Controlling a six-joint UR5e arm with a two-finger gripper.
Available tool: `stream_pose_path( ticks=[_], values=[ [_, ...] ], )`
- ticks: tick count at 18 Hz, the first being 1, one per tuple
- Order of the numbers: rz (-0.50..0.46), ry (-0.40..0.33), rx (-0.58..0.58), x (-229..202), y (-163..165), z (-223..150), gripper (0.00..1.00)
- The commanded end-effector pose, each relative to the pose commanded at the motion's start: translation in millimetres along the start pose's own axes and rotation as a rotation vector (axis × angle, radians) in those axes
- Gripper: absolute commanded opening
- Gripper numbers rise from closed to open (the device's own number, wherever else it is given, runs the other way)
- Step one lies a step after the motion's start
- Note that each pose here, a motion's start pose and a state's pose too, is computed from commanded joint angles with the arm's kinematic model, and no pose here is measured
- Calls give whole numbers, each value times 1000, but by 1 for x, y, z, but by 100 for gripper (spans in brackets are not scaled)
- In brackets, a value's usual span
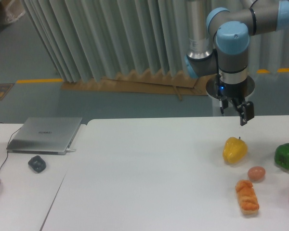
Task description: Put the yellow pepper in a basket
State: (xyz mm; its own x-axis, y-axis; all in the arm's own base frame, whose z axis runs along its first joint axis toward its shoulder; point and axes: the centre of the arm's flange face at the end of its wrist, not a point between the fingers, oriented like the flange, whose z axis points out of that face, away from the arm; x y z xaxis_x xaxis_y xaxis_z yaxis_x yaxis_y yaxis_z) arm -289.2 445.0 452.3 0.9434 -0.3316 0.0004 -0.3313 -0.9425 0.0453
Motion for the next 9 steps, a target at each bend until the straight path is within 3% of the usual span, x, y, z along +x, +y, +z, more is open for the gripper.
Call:
stream_pose_path(
  ticks=[4, 7, 9],
  values=[
    [-152, -9, 14, -19, 26, -4, 100],
    [-213, -74, 40, -30, 29, -13, 100],
    [-357, -99, 56, -38, 33, -12, 100]
  ],
)
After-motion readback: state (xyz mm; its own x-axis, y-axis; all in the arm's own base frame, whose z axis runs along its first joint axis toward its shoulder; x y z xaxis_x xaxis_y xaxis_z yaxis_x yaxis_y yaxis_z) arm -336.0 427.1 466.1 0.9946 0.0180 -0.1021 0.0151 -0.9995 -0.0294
